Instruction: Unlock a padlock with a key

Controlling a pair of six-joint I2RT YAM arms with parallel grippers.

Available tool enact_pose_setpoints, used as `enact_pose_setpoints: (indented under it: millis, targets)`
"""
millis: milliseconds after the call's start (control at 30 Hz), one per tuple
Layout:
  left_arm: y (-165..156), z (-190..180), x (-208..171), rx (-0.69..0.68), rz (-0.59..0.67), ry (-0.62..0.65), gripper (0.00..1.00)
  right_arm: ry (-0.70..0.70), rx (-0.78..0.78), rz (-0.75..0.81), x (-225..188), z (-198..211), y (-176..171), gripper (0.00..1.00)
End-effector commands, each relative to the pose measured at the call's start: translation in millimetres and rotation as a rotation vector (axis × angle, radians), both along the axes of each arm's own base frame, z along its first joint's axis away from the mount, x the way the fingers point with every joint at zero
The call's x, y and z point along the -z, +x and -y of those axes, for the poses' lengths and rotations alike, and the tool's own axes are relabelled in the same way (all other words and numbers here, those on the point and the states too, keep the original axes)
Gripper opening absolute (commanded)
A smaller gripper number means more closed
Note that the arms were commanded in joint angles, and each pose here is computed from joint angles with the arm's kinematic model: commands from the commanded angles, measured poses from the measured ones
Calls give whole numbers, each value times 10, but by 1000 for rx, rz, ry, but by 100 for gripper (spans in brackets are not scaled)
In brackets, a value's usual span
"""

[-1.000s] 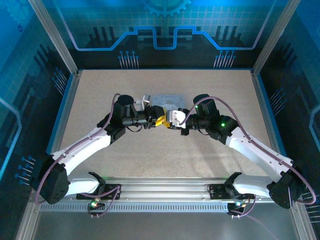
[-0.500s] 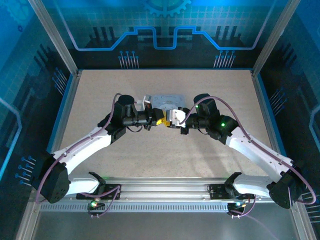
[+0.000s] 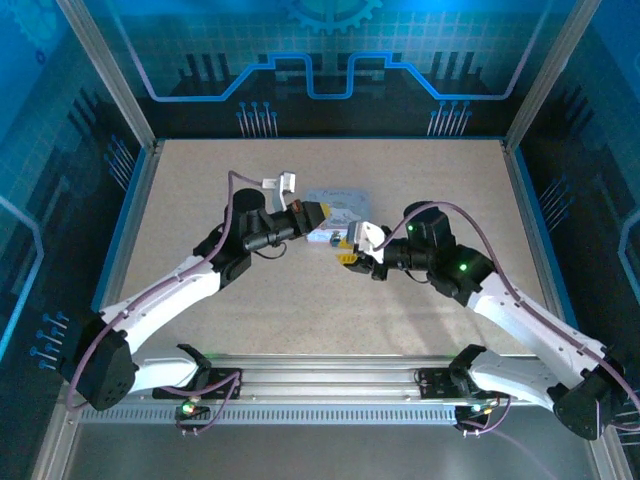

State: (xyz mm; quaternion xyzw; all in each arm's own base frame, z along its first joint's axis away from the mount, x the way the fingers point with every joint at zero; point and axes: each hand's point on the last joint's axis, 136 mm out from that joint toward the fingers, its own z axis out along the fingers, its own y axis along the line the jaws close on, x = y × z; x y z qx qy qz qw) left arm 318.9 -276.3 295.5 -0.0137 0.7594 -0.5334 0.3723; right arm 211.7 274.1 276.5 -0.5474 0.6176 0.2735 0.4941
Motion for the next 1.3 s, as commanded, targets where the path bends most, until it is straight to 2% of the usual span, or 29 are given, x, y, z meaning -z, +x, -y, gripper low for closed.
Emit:
enact_pose_setpoints:
  millis: [0, 200, 367, 533, 667, 1267]
  targets:
    - [-21, 9, -672, -19, 319, -3, 0, 158, 120, -154, -204, 71, 120, 25]
    - [-180, 177, -1045, 14, 507, -67, 0, 498, 179, -451, -420, 258, 326, 31]
    - [-281, 295, -1211, 33, 581, -119, 0, 662, 149, -510, -686, 341, 336, 40]
    - [-336, 363, -1319, 34, 612, -153, 0, 740, 69, -546, -946, 351, 271, 47]
    - [-365, 387, -1388, 29, 627, -172, 0, 798, 30, -573, -1076, 342, 285, 48]
    - [-349, 414, -1397, 28, 624, -179, 0, 797, -10, -599, -1178, 202, 292, 34]
